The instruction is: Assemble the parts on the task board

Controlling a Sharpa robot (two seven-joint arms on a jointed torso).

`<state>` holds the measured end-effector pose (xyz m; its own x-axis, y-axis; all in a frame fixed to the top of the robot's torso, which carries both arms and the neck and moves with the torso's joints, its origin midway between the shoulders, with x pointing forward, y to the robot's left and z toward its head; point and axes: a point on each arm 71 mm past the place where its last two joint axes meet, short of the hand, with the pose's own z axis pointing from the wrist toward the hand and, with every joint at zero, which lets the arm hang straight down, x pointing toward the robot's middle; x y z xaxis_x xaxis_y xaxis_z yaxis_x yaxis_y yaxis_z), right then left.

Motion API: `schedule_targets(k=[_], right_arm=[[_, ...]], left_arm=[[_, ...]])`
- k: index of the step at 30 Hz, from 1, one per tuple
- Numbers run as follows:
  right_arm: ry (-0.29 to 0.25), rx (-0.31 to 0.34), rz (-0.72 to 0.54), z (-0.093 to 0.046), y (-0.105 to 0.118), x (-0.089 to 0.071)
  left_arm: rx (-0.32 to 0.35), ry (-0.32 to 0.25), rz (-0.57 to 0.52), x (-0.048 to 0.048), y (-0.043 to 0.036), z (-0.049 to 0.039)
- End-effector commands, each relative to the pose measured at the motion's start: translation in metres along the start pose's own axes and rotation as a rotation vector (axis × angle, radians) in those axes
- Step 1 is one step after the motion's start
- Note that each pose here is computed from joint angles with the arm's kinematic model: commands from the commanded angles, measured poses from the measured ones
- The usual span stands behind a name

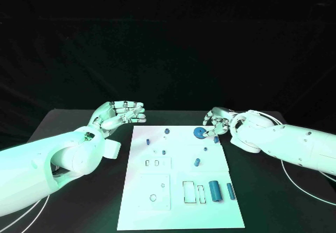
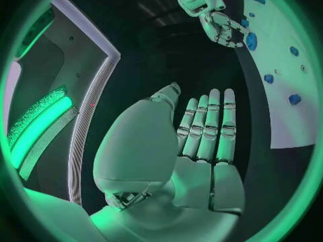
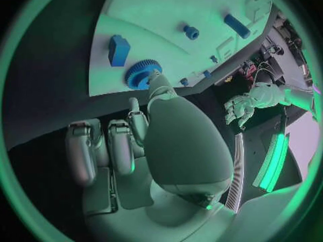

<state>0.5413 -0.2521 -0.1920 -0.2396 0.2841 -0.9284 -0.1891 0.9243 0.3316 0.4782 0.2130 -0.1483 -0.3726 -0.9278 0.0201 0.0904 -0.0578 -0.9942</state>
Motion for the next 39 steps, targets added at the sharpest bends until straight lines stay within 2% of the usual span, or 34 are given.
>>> schedule_targets(k=[1, 23, 39], right_arm=[[0.030, -0.012, 0.024, 0.001, 0.002, 0.004], [0.056, -0.020, 0.037, 0.004, 0.006, 0.016], [0.050, -0.031, -0.028, 0.006, 0.005, 0.019]], left_arm=[[0.011, 0.018, -0.007, 0.0020, -0.0023, 0.0007], [0.008, 0.017, -0.007, 0.0012, -0.0021, 0.0005], [0.005, 0.017, -0.007, 0.0007, -0.0017, 0.0005]])
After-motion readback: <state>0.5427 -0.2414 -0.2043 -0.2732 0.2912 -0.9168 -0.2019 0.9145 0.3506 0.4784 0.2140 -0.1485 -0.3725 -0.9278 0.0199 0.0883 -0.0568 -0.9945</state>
